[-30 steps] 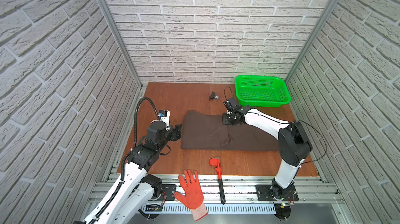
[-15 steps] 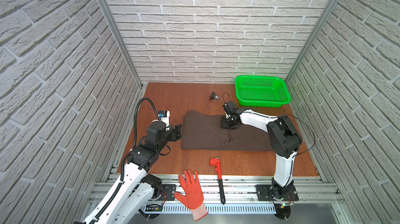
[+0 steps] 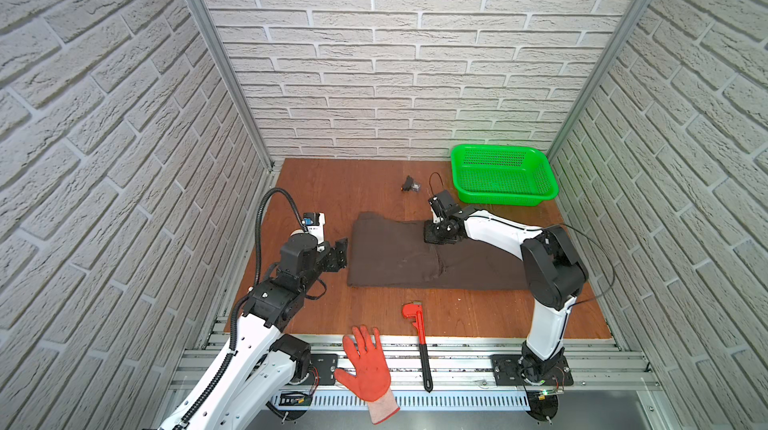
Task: Fold and stack the trousers
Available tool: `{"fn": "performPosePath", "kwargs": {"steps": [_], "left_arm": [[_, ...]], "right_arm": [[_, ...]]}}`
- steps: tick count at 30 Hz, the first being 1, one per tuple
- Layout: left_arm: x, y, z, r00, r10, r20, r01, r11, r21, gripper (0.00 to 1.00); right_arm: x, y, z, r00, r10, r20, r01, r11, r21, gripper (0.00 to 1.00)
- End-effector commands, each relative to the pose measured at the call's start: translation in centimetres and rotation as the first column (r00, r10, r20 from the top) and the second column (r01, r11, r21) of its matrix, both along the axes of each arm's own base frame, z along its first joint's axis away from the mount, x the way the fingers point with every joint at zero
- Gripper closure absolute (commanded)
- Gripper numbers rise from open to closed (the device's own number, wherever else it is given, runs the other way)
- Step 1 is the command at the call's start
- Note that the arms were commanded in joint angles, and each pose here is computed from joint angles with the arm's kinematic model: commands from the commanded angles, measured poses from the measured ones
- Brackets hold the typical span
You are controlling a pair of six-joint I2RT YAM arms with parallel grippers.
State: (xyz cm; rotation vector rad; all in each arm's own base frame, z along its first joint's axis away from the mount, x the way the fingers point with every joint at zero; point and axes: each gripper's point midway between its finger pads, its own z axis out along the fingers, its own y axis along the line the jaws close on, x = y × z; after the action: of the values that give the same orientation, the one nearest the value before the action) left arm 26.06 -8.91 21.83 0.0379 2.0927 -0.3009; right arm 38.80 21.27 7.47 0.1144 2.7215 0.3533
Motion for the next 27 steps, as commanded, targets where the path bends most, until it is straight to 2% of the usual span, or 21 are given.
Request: {"fn": "performPosePath", "kwargs": {"steps": [1,8,15,19,20,24,27], "left_arm": [[0.3,0.2,0.6,1.000,0.006,0.027,-0.006,1.000,0.004,0.21],[0.6,0.0,0.2,1.000,0.008,0.016,-0.008,1.000,0.001,0.21],[1.0,-0.2,-0.5,1.000,0.003,-0.024,-0.003,1.000,0.011,0.21],[1.0,-0.3,-0.8,0.999,0.001,-0.039,-0.001,1.000,0.014,0.21],[1.1,-0.3,-0.9,0.999,0.004,-0.040,-0.003,1.000,0.013,0.21],[1.3,-0.6,-1.3,0.999,0.001,-0.049,-0.001,1.000,0.003,0.21],[1.6,-0.7,-1.6,0.998,0.004,-0.058,-0.005,1.000,-0.003,0.20]], "right_arm": [[-1.1,-2.0,4.2,0.996,-0.019,0.091,0.025,0.997,-0.071,0.95],[-2.2,-4.9,3.4,0.995,-0.070,0.075,0.082,0.982,-0.172,0.95],[-1.4,-7.7,0.5,0.988,-0.148,0.031,0.151,0.948,-0.280,0.95],[-1.1,-8.4,-0.6,0.985,-0.170,0.005,0.164,0.941,-0.296,0.94],[-1.0,-8.2,-0.7,0.986,-0.166,0.000,0.159,0.944,-0.289,0.90],[-1.1,-6.7,-0.6,0.991,-0.130,-0.013,0.125,0.971,-0.203,0.64],[-2.0,-5.9,0.0,0.993,-0.114,-0.021,0.110,0.984,-0.138,0.54]]}}
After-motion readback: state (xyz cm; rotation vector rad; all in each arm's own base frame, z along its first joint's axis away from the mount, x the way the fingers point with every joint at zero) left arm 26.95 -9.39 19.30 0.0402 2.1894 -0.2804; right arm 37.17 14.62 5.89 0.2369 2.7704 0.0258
